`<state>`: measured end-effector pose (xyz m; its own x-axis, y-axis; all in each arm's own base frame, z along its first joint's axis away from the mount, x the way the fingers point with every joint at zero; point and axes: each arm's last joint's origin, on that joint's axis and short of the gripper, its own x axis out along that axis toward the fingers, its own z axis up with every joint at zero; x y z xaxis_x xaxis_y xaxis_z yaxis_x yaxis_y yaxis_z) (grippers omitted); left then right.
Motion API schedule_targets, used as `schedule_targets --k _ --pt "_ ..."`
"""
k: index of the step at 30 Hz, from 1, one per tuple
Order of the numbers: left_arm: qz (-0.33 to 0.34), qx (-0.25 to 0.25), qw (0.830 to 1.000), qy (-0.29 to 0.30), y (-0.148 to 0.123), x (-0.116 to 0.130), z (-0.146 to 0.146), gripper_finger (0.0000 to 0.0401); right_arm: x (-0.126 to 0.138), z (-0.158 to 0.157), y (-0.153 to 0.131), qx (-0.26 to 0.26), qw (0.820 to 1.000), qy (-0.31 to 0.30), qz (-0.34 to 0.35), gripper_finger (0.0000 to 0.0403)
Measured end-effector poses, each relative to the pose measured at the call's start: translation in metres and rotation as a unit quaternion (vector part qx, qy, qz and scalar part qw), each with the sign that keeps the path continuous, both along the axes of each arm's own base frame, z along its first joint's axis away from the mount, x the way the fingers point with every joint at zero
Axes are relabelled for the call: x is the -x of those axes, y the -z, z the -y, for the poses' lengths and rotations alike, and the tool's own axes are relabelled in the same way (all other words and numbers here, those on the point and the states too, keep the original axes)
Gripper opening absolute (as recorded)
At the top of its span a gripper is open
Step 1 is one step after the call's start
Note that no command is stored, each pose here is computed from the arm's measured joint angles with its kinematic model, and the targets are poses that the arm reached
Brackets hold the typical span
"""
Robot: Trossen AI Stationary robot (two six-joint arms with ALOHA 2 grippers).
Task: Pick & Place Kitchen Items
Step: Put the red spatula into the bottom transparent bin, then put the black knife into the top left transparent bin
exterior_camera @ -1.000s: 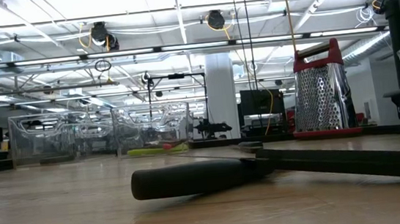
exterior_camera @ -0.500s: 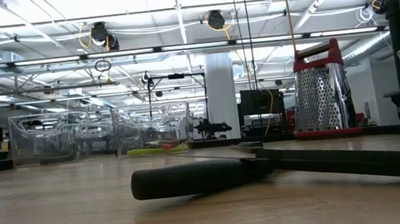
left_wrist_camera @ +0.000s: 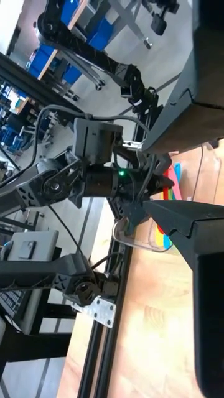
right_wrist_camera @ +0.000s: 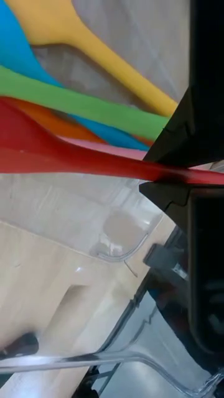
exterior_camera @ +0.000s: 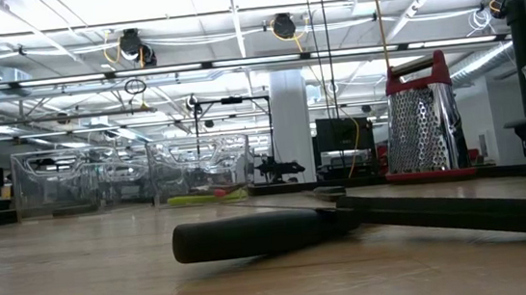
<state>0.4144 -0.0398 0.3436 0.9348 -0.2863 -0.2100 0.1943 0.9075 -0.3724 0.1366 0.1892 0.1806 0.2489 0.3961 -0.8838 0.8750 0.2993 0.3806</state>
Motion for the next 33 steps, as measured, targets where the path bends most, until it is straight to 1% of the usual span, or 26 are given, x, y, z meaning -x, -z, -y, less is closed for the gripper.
schedule_targets --k 4,13,15,18,21,25,29,33 --pt "0.0 0.0 1.0 0.0 0.0 0.0 0.0 0.0136 0.0 0.0 0.001 0.0 1.0 0.0 0.001 0.0028" --pt "0.0 0.0 1.0 0.0 0.0 0.0 0.0 0.0136 0.001 0.0 0.001 0.003 1.0 -0.012 0.006 0.01" --pt "0.0 0.0 1.0 0.0 0.0 0.0 0.0 0.0136 0.001 0.0 0.0 0.004 1.0 -0.019 0.009 0.0111" --pt "0.0 -0.001 1.0 0.003 0.0 0.0 0.002 0.0136 0.003 0.002 -0.004 -0.006 1.0 -0.026 0.011 0.0116" --pt "-0.004 -0.01 1.0 0.011 0.001 0.001 0.008 0.0136 0.005 0.005 -0.013 -0.024 0.999 -0.03 0.025 0.0107" --pt "-0.037 -0.017 0.999 0.024 0.007 0.004 0.017 0.0136 0.009 0.01 -0.028 -0.049 0.996 -0.045 0.058 0.008" --pt "-0.087 -0.009 0.996 0.032 0.016 0.009 0.026 0.0136 0.013 0.016 -0.043 -0.074 0.991 -0.064 0.095 0.0045" --pt "-0.124 0.006 0.992 0.037 0.021 0.013 0.037 0.0136 0.017 0.021 -0.057 -0.099 0.981 -0.089 0.141 0.0008"
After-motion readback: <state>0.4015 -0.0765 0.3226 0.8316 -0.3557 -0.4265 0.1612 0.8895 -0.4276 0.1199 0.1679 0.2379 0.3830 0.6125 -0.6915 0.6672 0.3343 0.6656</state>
